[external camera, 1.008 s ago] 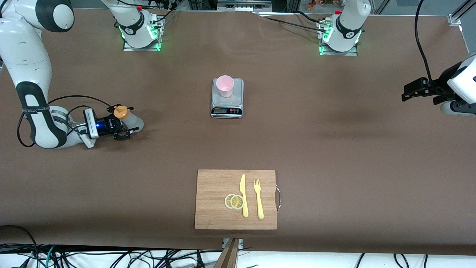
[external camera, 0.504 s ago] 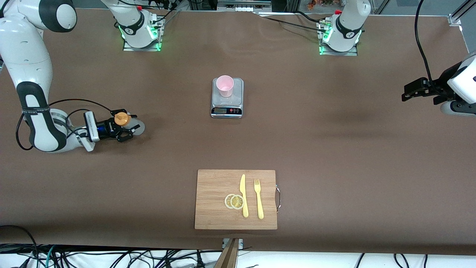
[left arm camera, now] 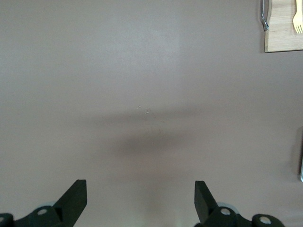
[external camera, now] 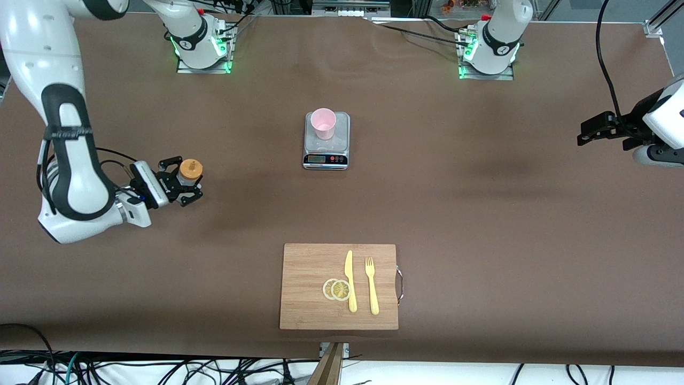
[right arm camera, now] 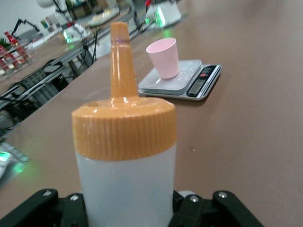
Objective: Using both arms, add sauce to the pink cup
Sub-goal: 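Carry the sauce bottle with the right gripper over the pink cup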
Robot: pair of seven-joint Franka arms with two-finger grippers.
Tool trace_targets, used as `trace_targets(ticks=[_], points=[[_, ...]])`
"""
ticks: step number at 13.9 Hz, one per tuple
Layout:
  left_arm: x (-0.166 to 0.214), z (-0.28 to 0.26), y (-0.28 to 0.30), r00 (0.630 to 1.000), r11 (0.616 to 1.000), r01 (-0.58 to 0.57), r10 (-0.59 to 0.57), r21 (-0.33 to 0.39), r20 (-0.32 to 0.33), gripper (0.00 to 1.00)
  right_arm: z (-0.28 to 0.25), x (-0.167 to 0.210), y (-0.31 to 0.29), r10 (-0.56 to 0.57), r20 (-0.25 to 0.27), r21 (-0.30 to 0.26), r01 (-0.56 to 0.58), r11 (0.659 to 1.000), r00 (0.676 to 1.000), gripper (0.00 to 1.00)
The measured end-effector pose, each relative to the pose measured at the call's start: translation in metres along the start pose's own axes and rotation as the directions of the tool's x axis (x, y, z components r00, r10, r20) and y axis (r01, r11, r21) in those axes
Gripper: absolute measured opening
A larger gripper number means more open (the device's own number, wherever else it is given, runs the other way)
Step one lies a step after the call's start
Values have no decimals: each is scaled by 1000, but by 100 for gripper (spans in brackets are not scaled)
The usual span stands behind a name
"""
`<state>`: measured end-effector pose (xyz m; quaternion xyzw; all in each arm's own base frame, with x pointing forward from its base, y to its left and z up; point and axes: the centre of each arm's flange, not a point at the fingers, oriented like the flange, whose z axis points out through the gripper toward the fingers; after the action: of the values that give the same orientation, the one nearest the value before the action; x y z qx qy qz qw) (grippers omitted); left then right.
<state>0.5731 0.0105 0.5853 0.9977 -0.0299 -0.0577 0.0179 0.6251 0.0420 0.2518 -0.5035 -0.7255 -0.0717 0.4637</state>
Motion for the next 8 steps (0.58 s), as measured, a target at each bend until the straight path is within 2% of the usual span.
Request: trace_targets(ticks=[2,4,8], points=[[0,0,0,1000,1000,0,0,0,0,100,5,49,4,93,108,30,-97,995,990,24],[0,0,0,1000,1000,0,0,0,0,100,19,88,9,172,216,46,-186,981,961,24],[0,0,0,1000,1000,-1,1,0,0,100,55,153,16,273,431,33,-317,948,860,24]])
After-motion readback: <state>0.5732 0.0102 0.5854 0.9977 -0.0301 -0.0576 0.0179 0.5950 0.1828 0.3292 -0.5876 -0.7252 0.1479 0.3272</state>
